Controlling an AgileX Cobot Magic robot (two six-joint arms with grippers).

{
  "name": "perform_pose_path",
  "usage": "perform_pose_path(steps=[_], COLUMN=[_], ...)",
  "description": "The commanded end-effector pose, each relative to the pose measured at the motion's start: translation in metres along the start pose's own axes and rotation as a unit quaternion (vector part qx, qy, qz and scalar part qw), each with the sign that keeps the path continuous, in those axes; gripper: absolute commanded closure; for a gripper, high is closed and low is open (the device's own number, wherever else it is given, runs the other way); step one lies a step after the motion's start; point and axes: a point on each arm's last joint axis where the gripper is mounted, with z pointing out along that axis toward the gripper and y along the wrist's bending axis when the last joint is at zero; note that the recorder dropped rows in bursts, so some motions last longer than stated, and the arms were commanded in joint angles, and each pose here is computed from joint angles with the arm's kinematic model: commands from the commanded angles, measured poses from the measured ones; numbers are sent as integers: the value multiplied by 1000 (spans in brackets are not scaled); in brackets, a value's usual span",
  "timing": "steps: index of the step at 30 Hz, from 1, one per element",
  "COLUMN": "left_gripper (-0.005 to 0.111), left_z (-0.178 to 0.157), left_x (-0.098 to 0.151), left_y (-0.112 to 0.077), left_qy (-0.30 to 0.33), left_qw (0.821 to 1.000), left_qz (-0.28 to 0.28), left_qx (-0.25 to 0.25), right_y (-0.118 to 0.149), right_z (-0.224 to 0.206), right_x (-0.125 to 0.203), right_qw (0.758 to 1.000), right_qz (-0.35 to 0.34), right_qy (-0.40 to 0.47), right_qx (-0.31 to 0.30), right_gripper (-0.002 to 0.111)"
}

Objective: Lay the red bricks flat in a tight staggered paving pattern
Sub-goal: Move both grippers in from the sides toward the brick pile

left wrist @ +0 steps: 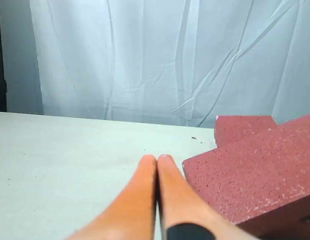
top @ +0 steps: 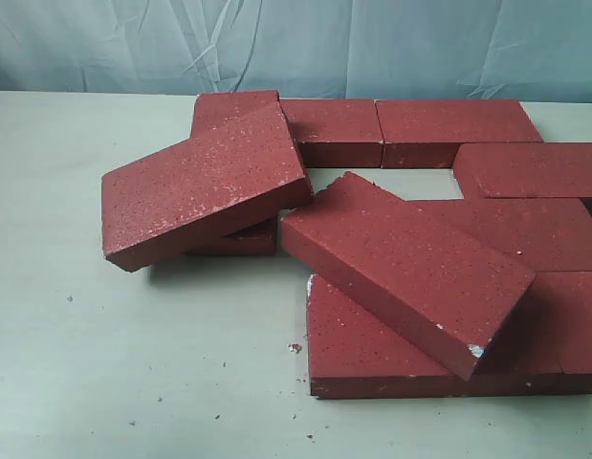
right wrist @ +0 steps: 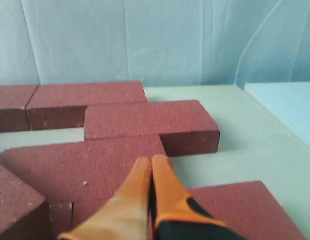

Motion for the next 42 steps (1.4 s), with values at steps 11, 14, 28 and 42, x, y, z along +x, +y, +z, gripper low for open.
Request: perform_pose_path(steps=[11,14,28,42], left_gripper=[107,107,107,107], left_z=[-8,-11,67,165], left_x=[-35,-42,-128,-90], left_y=[4,5,-14,-7], left_qy=[-206,-246,-93,244], left_qw=[971,960,996,964], left_qz=[-120,-132,-9,106], left_qx=[2,7,0,-25], right_y=[-4,-6,0,4], right_z=[-11,-18,30,138], right_x=[-42,-53,-193,-171], right_qw=[953,924,980,984], right_qz=[179,218,64,-24], right_qy=[-243,-312,-189,171], right_qx=[-23,-38,-24,-33], right_gripper=[109,109,109,109])
